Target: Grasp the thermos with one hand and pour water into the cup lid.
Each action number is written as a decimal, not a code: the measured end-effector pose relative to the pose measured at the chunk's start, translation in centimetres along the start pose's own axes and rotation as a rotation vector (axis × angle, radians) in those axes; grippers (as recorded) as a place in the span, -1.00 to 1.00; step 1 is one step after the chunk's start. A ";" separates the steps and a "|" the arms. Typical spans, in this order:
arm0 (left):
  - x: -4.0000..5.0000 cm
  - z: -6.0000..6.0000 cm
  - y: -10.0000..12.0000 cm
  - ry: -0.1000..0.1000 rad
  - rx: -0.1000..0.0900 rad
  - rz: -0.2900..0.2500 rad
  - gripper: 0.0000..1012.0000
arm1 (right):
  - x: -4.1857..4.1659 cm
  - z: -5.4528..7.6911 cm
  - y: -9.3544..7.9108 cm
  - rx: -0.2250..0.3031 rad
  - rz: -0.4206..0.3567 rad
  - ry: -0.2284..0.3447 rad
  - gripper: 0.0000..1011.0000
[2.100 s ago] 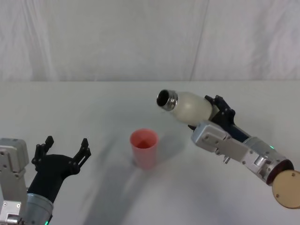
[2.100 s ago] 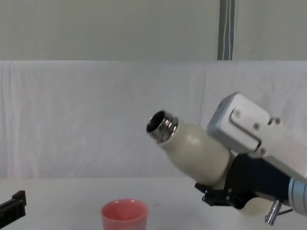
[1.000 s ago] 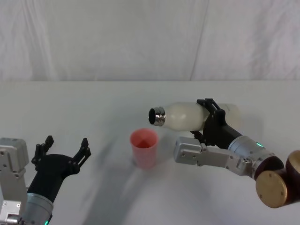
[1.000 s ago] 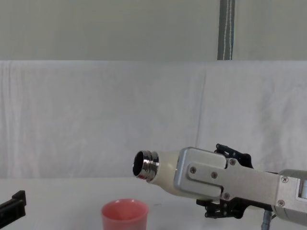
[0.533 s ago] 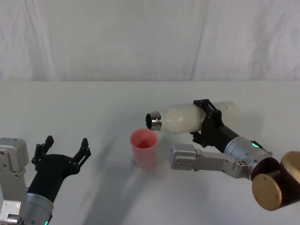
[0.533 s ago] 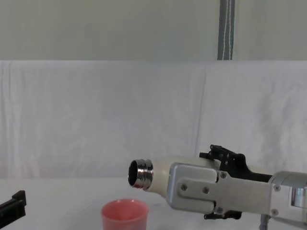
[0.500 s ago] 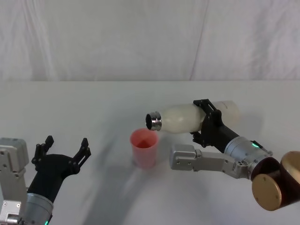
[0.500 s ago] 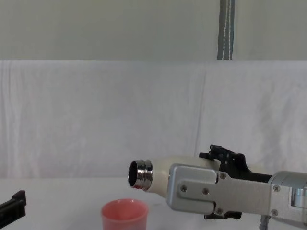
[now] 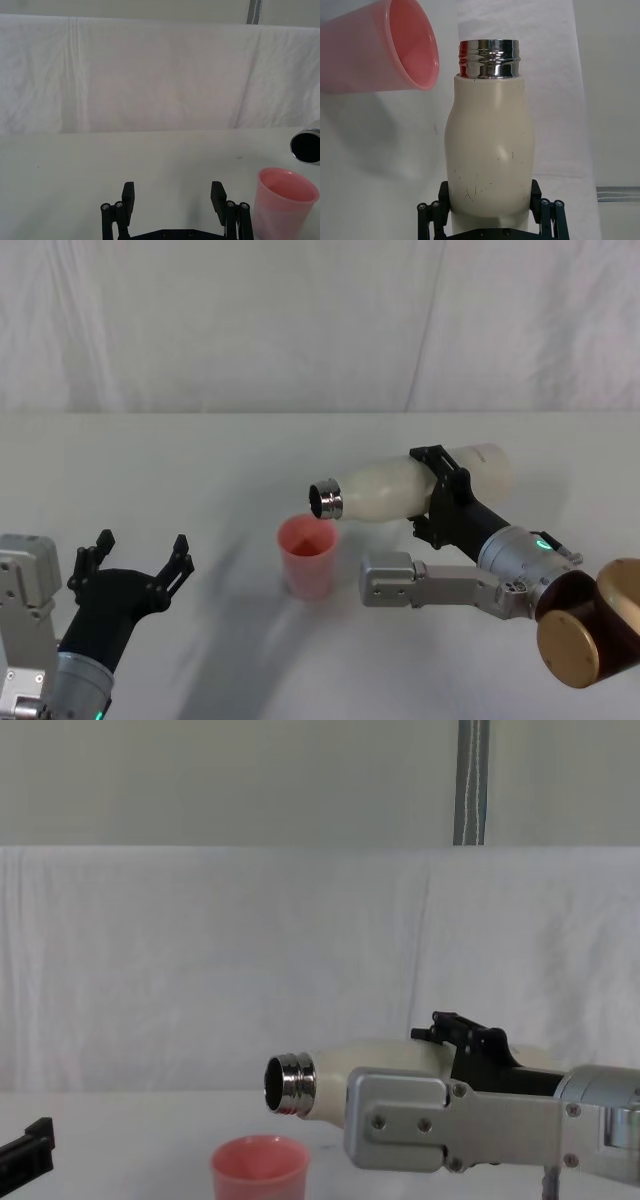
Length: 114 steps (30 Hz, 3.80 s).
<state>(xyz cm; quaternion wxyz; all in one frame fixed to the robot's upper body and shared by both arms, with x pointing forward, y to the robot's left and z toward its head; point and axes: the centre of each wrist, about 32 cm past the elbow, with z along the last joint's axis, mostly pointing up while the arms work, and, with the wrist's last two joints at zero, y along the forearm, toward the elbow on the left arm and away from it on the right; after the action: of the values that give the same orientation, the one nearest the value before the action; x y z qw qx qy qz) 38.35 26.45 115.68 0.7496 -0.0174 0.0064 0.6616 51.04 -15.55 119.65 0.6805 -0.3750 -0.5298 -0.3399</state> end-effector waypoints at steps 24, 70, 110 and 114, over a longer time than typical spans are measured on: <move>0.00 0.0 0.0 0.000 0.000 0.000 0.98 | 0.53 0.0 0.1 -0.015 0.000 -0.024 0.88; 0.00 0.0 0.0 0.000 0.000 0.000 0.98 | 1.41 -0.1 0.0 -0.015 -0.004 -0.049 0.88; 0.00 0.0 0.0 0.000 0.000 0.000 0.98 | 1.44 0.1 -0.1 0.002 -0.005 -0.004 0.88; 0.00 0.0 0.0 0.000 0.000 0.000 0.98 | 1.31 0.1 -0.1 0.007 -0.003 0.025 0.88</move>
<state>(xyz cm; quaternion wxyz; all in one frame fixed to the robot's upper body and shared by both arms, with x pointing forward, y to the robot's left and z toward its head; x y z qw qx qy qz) 38.35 26.45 115.68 0.7496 -0.0174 0.0064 0.6616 51.13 -15.61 120.97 0.6879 -0.3675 -0.5232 -0.3435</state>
